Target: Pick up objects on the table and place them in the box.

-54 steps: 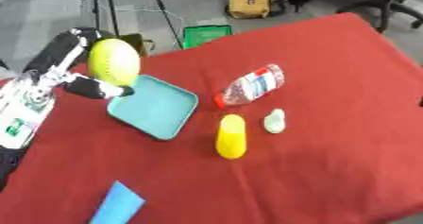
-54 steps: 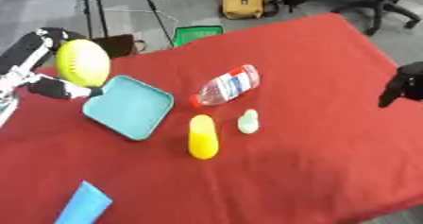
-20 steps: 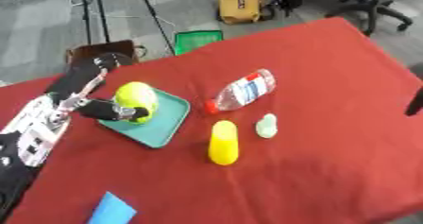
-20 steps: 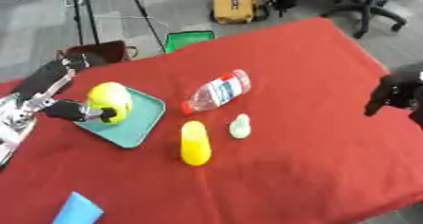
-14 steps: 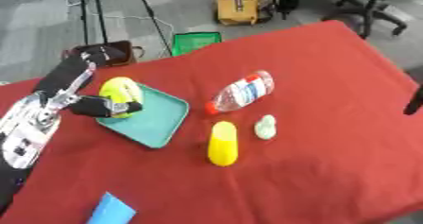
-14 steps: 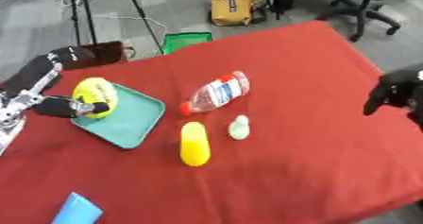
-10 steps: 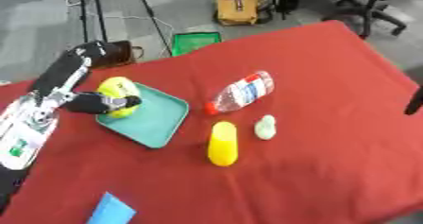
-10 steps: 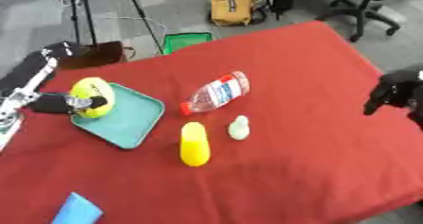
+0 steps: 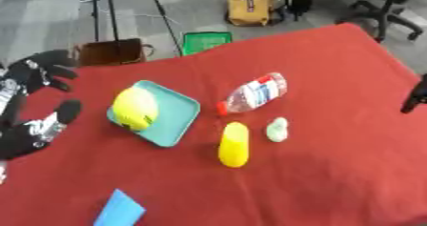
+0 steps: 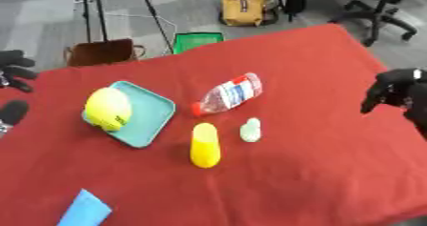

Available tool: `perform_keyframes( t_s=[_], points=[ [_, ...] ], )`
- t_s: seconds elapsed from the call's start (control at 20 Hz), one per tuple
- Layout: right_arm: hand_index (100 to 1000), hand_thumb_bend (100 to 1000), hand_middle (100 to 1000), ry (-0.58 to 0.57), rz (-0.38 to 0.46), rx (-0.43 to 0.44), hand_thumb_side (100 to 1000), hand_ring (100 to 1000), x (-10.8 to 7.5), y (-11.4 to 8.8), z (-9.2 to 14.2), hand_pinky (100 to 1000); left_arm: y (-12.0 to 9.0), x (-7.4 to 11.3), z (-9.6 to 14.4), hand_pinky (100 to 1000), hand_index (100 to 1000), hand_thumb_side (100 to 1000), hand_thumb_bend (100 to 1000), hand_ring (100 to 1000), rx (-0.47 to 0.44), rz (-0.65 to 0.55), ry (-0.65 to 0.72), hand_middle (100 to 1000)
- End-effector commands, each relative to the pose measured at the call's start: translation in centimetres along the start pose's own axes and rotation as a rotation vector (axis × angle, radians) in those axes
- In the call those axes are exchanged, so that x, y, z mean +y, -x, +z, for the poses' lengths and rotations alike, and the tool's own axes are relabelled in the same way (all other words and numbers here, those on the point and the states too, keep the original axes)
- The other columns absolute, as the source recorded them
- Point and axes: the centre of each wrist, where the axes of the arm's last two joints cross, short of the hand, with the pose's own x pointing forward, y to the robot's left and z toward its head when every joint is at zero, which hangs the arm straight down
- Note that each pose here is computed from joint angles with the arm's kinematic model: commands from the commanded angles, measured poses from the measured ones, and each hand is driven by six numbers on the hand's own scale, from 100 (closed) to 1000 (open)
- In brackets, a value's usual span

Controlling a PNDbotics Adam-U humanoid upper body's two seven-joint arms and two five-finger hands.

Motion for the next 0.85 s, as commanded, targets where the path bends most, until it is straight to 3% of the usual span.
perform_keyframes(
  t_s=[0.05,0.85],
  points=[
    [805,100,626,-0.093,0.101,-0.063,690,606,-0.8,-0.8,0.0,575,-0.3,0.3,0.3,594,875,669,560,686,0.012,-0.028,-0.031,704],
    [805,100,625,-0.092,0.1,-0.052,692,605,-0.8,-0.8,0.2,574,-0.1,-1.2,0.8,587,874,695,534,682,0.084,-0.039,-0.057,703]
  ],
)
